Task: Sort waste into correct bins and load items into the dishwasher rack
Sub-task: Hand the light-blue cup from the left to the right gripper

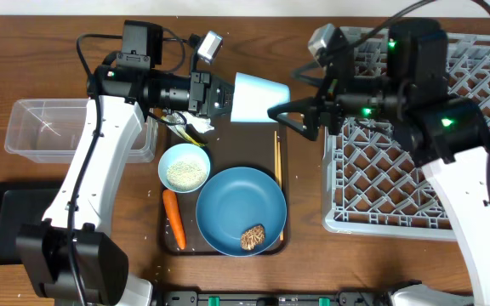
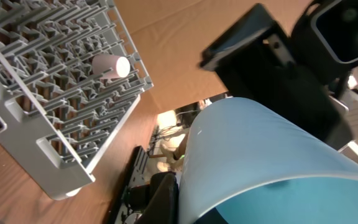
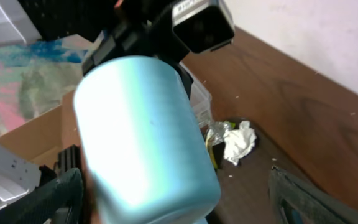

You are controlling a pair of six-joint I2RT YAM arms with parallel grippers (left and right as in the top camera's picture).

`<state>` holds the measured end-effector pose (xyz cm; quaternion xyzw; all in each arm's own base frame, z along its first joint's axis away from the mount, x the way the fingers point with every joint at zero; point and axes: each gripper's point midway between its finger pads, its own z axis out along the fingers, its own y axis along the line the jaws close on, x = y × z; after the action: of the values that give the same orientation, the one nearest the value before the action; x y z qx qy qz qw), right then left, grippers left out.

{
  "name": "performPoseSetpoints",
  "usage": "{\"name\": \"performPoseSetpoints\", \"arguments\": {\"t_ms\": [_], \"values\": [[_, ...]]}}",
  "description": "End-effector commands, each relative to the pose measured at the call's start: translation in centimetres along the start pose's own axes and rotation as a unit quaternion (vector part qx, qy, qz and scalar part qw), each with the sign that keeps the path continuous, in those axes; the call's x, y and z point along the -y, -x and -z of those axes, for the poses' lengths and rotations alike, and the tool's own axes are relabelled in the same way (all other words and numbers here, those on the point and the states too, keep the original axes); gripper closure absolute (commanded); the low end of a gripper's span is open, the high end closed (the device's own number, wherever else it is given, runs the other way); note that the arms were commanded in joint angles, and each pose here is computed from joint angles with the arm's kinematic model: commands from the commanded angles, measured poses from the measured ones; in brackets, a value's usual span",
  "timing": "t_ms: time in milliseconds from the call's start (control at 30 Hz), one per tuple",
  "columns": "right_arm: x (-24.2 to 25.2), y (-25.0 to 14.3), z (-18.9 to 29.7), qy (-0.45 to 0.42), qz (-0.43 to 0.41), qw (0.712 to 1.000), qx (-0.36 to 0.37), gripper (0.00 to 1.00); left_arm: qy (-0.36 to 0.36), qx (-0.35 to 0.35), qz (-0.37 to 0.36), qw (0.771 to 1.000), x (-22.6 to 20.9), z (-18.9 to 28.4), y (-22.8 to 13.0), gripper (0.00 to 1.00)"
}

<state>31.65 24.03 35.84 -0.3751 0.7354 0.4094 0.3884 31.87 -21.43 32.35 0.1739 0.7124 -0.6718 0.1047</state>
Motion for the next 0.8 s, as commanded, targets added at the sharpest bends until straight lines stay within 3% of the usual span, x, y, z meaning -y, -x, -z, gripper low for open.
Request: {"name": "performPoseSetpoints", "arguments": {"t_ms": [0, 400, 433, 467, 567, 767], "values": [[-1.1, -0.5, -1.3, 0.046, 0.005, 0.999, -0.007, 0.16, -0.017, 0.0, -0.018, 1.0, 1.8, 0.2, -0.1, 0.94], [-2.4, -0.5, -1.3, 0.087, 0.008, 0.996, -0.003, 0.48, -0.017, 0.001, -0.042, 0.999, 2.1, 0.2, 0.2, 0.92], [-2.3, -0.5, -1.2, 0.085, 0.007, 0.996, -0.003, 0.48, -0.017, 0.002, -0.047, 0.999, 2.1, 0.2, 0.2, 0.76], [-2.2, -0.4, -0.9, 0.082, 0.006, 0.997, -0.001, 0.48, -0.016, 0.002, -0.052, 0.999, 2.1, 0.2, 0.3, 0.51], [-1.8, -0.1, 0.2, 0.06, 0.007, 0.998, 0.005, 0.49, 0.001, 0.008, -0.064, 0.998, 1.5, 0.3, 0.7, 0.26], [1.3, -0.4, 5.2, -0.074, -0.034, 0.997, 0.01, 0.5, 0.089, 0.041, -0.062, 0.993, -1.5, 1.7, 2.0, 0.17]]}}
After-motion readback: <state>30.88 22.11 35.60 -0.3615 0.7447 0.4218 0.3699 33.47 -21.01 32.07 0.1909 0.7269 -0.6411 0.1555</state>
